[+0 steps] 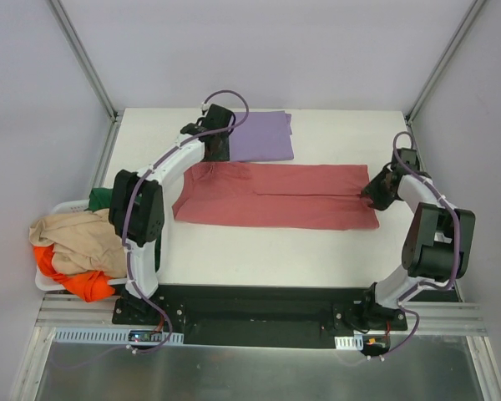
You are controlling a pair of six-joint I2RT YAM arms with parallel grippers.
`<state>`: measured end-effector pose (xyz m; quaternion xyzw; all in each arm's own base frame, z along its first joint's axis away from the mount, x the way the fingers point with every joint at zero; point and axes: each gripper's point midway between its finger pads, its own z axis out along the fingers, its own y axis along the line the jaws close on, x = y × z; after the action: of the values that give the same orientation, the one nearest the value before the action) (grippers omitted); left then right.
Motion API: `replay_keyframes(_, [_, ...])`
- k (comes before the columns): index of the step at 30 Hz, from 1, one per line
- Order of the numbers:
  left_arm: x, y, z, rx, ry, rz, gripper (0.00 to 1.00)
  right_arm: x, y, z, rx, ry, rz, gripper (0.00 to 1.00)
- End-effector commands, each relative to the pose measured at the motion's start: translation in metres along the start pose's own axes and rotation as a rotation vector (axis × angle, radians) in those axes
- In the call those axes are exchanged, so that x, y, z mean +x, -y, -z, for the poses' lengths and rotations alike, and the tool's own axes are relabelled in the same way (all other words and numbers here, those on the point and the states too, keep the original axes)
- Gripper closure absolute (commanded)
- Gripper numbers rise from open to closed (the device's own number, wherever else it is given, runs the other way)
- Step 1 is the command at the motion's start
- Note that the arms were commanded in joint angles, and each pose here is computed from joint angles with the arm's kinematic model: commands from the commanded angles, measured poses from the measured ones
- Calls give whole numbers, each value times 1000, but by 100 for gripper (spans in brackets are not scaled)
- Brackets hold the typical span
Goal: Fold and stack the t-shirts
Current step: Fold the other side of the tshirt into a rectangle
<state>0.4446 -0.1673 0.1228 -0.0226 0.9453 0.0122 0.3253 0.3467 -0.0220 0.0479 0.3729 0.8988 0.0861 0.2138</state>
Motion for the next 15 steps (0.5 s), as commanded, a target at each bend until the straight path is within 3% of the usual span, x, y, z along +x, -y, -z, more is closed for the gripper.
replay_keyframes(1, [-46,-17,12,-47,96,60,22,-42,-16,31,24,130,80,42])
replay_keyframes(2, [-51,-19,23,-43,117,77,6,-47,-18,41,31,160,101,39])
replay_keyframes(3, [-54,-19,31,-32,131,91,1,-49,-17,52,41,191,125,33])
replay_keyframes(7, [-44,-7,60,90,116,130,1,-40,-22,81,-16,237,184,5])
replay_keyframes(15, [30,35,44,298,-122,161,1,15,-50,65,-243,58,376,4])
